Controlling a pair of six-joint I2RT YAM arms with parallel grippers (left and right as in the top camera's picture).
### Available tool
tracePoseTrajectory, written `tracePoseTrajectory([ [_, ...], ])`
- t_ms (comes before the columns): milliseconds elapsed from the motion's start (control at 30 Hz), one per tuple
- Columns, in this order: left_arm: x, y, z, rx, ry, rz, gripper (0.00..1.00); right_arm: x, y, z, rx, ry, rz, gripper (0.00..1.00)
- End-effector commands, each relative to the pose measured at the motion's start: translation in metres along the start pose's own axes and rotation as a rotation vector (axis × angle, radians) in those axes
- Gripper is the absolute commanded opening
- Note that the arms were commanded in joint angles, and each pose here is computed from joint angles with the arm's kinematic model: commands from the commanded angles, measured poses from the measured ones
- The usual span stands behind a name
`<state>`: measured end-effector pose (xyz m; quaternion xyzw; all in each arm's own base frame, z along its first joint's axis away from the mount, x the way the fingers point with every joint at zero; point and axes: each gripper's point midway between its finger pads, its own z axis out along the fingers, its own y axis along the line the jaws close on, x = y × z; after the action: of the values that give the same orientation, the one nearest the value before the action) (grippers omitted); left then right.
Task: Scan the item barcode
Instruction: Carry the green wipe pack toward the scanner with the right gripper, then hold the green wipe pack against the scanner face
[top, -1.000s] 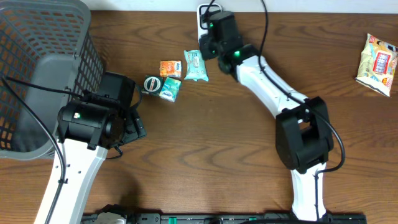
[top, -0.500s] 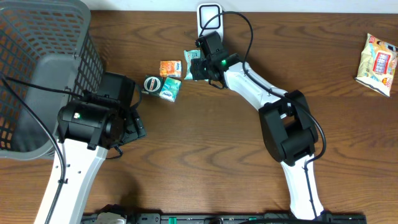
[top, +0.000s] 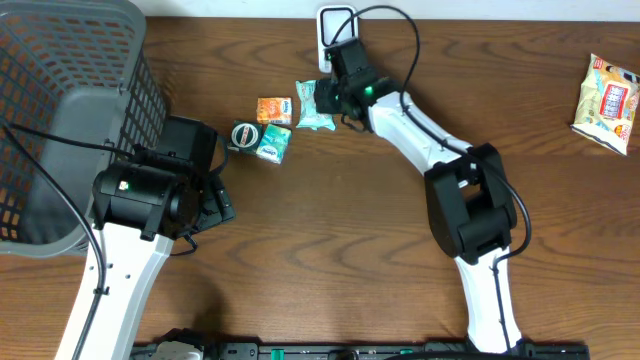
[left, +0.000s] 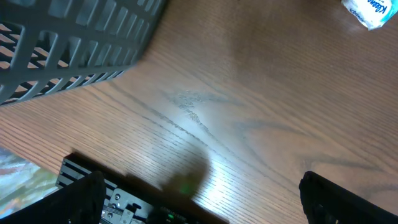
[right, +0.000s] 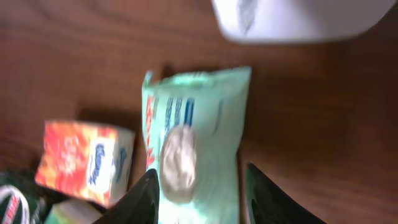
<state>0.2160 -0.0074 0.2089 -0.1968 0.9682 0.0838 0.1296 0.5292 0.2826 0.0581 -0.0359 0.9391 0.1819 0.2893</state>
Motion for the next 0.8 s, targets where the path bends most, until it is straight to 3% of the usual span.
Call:
tracePoseTrajectory([
  [0, 0.001, 0.001, 0.000, 0.002, 0.005, -0.017, 0.98, -0.009, -0.008, 0.001, 0.017, -0.022, 0.030, 0.38],
  [467, 0.001, 0.001, 0.000, 0.002, 0.004, -0.017, 0.98, 0.037, -0.009, 0.046, 0.014, 0.077, 0.030, 0.40],
  [600, 0.001, 0.001, 0.000, 0.002, 0.004, -0.017, 0.98, 0.035, -0.016, 0.044, 0.023, 0.079, 0.036, 0.04],
  [767, 0.001, 0.001, 0.000, 0.002, 0.004, -0.017, 0.98, 0.014, -0.029, 0.025, 0.044, 0.073, 0.061, 0.01],
])
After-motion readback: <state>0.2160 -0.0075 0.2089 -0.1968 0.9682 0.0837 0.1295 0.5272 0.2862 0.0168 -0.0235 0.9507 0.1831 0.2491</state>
